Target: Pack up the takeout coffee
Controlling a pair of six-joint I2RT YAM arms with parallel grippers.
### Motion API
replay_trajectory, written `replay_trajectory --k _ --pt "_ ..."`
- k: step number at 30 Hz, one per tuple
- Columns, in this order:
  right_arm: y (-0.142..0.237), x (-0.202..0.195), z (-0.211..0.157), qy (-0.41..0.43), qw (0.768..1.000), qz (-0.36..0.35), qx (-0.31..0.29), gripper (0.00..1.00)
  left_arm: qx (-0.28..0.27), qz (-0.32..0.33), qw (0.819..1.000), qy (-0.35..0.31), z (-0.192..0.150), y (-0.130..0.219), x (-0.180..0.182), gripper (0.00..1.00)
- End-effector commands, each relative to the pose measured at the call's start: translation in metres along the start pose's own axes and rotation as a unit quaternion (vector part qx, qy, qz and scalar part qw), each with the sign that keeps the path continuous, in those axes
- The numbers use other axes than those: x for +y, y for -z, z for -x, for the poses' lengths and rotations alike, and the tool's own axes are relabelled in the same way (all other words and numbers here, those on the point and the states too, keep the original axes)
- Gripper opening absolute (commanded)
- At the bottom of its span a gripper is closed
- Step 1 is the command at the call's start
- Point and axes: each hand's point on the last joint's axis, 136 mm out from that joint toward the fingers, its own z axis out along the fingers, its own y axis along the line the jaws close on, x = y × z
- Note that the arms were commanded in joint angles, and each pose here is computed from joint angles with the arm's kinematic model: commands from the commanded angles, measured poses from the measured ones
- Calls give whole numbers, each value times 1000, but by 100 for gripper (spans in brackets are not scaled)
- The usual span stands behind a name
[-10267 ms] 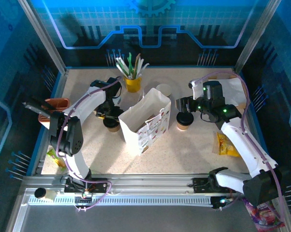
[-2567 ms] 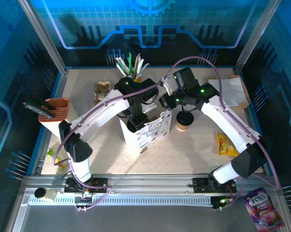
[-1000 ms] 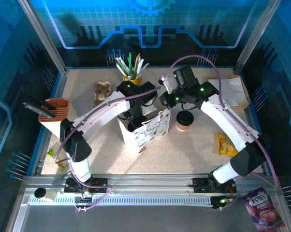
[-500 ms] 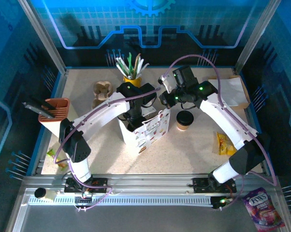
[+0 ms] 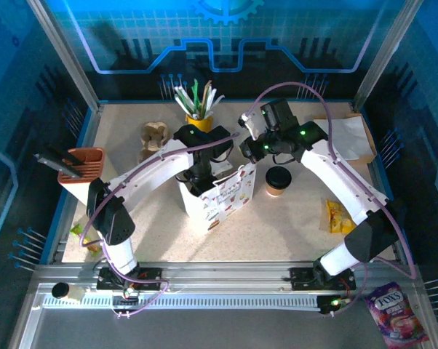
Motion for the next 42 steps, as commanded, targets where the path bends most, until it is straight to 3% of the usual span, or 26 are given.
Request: replay_trajectory --k 1,42 --pt "1 -2 5 2 1000 3 -4 9 -16 -15 1000 -8 -2 7 -4 55" --pt "-2 -2 3 2 1000 5 -1 9 -13 -10 1000 -7 -5 8 -2 54"
